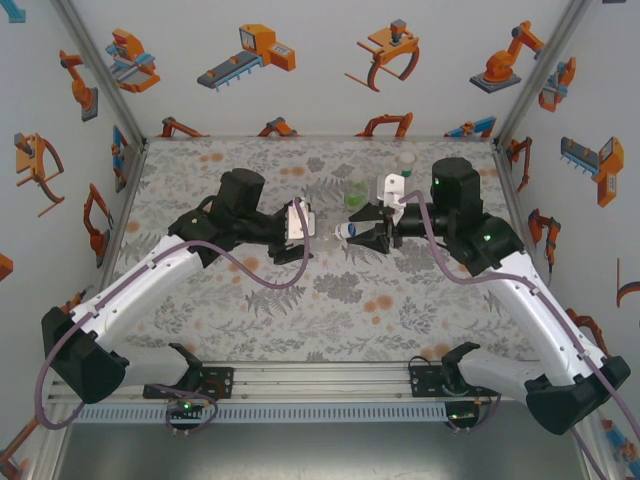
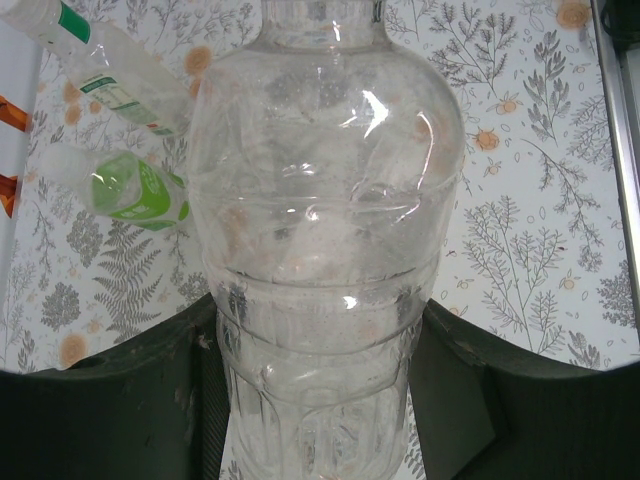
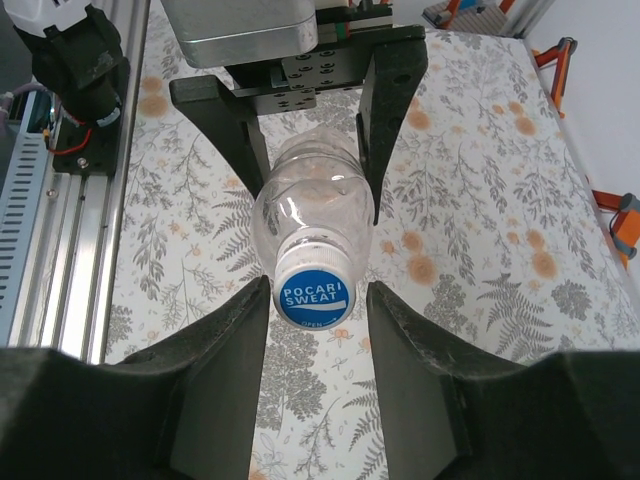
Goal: Screw on the bottle caps
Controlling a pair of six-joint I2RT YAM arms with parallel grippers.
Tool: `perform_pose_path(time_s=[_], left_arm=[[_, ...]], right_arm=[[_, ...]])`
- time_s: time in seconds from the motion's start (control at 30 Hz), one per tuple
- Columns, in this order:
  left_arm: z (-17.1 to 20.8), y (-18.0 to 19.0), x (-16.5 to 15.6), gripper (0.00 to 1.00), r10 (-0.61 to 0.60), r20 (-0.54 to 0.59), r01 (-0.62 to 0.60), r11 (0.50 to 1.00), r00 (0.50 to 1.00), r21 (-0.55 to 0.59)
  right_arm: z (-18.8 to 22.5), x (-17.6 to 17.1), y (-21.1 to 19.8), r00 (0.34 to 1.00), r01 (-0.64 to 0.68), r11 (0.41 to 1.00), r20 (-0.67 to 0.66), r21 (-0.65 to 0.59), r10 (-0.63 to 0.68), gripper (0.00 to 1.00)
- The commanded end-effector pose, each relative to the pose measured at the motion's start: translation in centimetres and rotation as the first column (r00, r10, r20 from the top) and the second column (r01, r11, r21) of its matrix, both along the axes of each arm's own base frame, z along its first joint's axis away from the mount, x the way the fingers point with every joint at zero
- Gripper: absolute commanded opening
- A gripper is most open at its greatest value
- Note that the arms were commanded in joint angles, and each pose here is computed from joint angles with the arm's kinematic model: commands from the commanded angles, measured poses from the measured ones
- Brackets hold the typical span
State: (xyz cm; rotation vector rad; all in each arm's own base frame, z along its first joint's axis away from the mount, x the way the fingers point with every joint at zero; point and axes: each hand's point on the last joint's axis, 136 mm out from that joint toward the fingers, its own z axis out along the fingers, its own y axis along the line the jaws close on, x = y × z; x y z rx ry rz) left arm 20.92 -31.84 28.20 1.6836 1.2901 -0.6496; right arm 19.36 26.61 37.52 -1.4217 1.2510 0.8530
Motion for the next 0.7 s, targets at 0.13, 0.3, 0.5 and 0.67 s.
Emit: perform_pose_path(time_s=[0.13,0.3,0.5,0.67], left_arm=[[1.97,0.0,-1.1,0.0,-0.034,0.0,0.034,0.998,0.999,-0.044],[1.87,-0.06,-0.99,0.0,-0.031,-0.003,0.03,0.999,1.0,-0.041],[1.87,-0.14,-0.97,0.0,-0.031,-0.01,0.03,0.999,0.999,-0.043],[2.0,-0.27,-0.75,0.0,-0.02,-0.014,0.02,0.998,1.0,-0.054]], right_arm=[[1.17,-0.91,0.27,0.998,-0.048,0.999,0.04,0.025,0.047,0.42],[1.27,-1.08,0.24,0.998,-0.051,0.998,0.041,0.025,0.05,0.43],[1.17,-1.27,0.31,0.998,-0.055,0.998,-0.005,0.02,0.055,0.34],[0.92,-0.87,0.53,0.984,-0.023,1.0,-0.176,0.007,0.024,0.23]])
